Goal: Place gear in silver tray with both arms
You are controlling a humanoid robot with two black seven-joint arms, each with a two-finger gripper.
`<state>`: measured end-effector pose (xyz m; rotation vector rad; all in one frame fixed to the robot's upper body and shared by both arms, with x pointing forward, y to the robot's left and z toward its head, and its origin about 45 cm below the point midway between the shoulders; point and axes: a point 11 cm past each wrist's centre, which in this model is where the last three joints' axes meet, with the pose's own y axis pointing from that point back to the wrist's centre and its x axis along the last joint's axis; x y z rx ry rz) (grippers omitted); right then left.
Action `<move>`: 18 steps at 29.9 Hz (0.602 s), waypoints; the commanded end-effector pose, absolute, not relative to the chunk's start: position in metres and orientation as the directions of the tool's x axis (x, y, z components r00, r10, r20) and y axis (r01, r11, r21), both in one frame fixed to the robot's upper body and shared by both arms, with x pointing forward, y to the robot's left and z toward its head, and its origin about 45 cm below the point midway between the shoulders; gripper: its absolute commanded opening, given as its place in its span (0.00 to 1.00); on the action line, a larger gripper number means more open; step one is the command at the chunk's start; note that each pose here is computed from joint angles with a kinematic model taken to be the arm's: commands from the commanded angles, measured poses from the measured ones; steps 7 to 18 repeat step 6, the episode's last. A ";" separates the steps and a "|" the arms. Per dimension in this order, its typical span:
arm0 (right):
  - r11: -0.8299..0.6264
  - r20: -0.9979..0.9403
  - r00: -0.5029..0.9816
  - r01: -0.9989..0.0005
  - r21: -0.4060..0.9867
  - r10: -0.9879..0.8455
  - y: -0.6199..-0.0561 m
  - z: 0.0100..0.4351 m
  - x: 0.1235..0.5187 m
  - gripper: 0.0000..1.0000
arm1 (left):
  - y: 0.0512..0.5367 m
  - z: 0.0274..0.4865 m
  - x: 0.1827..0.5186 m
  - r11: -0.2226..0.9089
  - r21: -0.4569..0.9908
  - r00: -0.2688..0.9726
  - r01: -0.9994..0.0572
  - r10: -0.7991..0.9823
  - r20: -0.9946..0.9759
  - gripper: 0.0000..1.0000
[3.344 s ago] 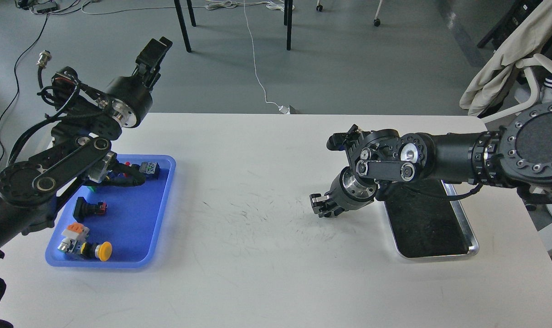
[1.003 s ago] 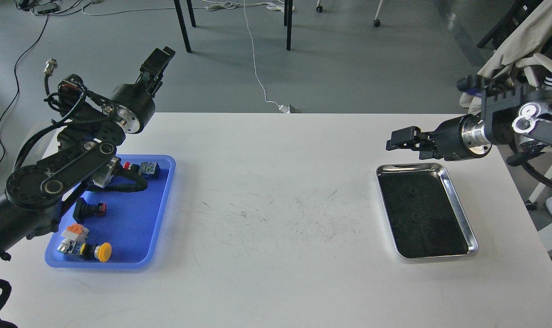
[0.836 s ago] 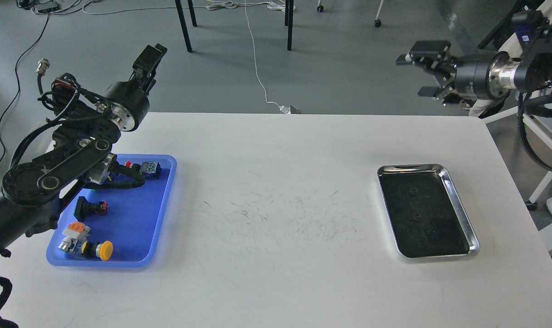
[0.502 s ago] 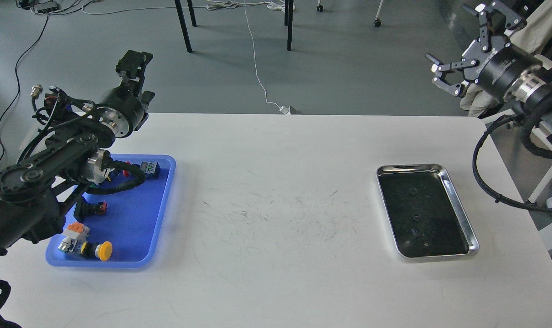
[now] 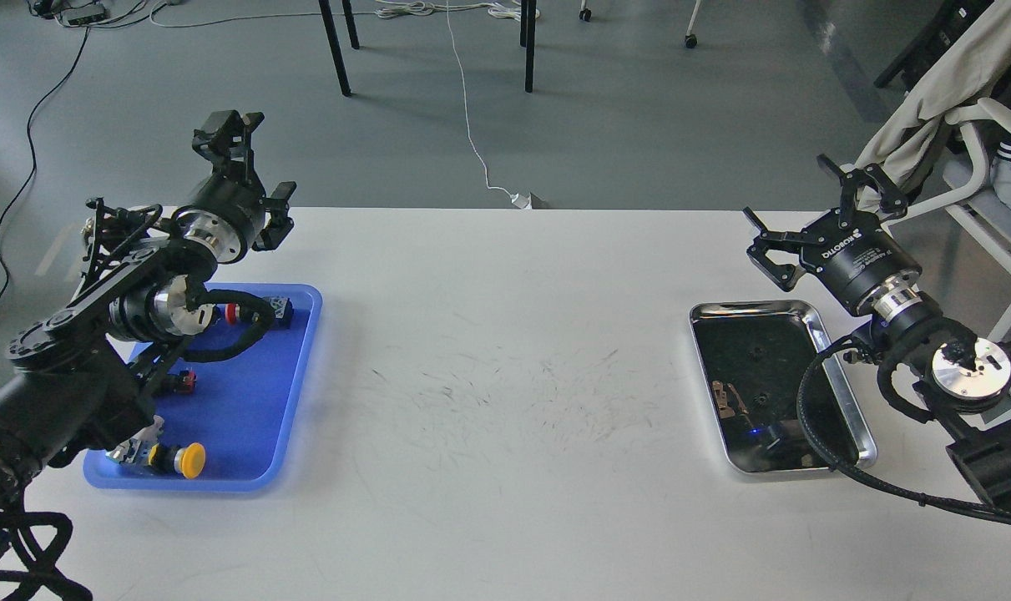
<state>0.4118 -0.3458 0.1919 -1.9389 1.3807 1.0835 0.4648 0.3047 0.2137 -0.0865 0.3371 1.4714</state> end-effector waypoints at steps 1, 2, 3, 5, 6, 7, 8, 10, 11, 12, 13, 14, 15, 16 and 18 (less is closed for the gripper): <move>-0.349 -0.840 0.171 -0.937 0.024 -0.515 -0.340 0.196 0.417 0.99 | 0.307 0.222 0.468 0.086 0.121 0.046 -0.989 0.951 -0.306 0.98; -0.351 -0.840 0.177 -0.936 0.018 -0.514 -0.339 0.198 0.419 0.99 | 0.307 0.223 0.469 0.084 0.119 0.044 -0.989 0.950 -0.309 0.98; -0.353 -0.838 0.185 -0.936 0.009 -0.513 -0.337 0.202 0.422 0.99 | 0.308 0.224 0.469 0.081 0.116 0.041 -0.990 0.949 -0.314 0.98; -0.357 -0.836 0.193 -0.934 0.004 -0.513 -0.332 0.204 0.427 0.99 | 0.311 0.227 0.470 0.073 0.107 0.034 -0.992 0.946 -0.324 0.98; -0.361 -0.837 0.197 -0.932 0.001 -0.510 -0.329 0.204 0.428 0.99 | 0.312 0.228 0.470 0.069 0.104 0.032 -0.992 0.944 -0.327 0.98; -0.361 -0.837 0.197 -0.932 0.001 -0.510 -0.329 0.204 0.428 0.99 | 0.312 0.228 0.470 0.069 0.104 0.032 -0.992 0.944 -0.327 0.98; -0.361 -0.837 0.197 -0.932 0.001 -0.510 -0.329 0.204 0.428 0.99 | 0.312 0.228 0.470 0.069 0.104 0.032 -0.992 0.944 -0.327 0.98; -0.361 -0.837 0.197 -0.932 0.001 -0.510 -0.329 0.204 0.428 0.99 | 0.312 0.228 0.470 0.069 0.104 0.032 -0.992 0.944 -0.327 0.98; -0.361 -0.837 0.197 -0.932 0.001 -0.510 -0.329 0.204 0.428 0.99 | 0.312 0.228 0.470 0.069 0.104 0.032 -0.992 0.944 -0.327 0.98; -0.361 -0.837 0.197 -0.932 0.001 -0.510 -0.329 0.204 0.428 0.99 | 0.312 0.228 0.470 0.069 0.104 0.032 -0.992 0.944 -0.327 0.98; -0.361 -0.837 0.197 -0.932 0.001 -0.510 -0.329 0.204 0.428 0.99 | 0.312 0.228 0.470 0.069 0.104 0.032 -0.992 0.944 -0.327 0.98; -0.361 -0.837 0.197 -0.932 0.001 -0.510 -0.329 0.204 0.428 0.99 | 0.312 0.228 0.470 0.069 0.104 0.032 -0.992 0.944 -0.327 0.98; -0.361 -0.837 0.197 -0.932 0.001 -0.510 -0.329 0.204 0.428 0.99 | 0.312 0.228 0.470 0.069 0.104 0.032 -0.992 0.944 -0.327 0.98; -0.361 -0.837 0.197 -0.932 0.001 -0.510 -0.329 0.204 0.428 0.99 | 0.312 0.228 0.470 0.069 0.104 0.032 -0.992 0.944 -0.327 0.98; -0.361 -0.837 0.197 -0.932 0.001 -0.510 -0.329 0.204 0.428 0.99 | 0.312 0.228 0.470 0.069 0.104 0.032 -0.992 0.944 -0.327 0.98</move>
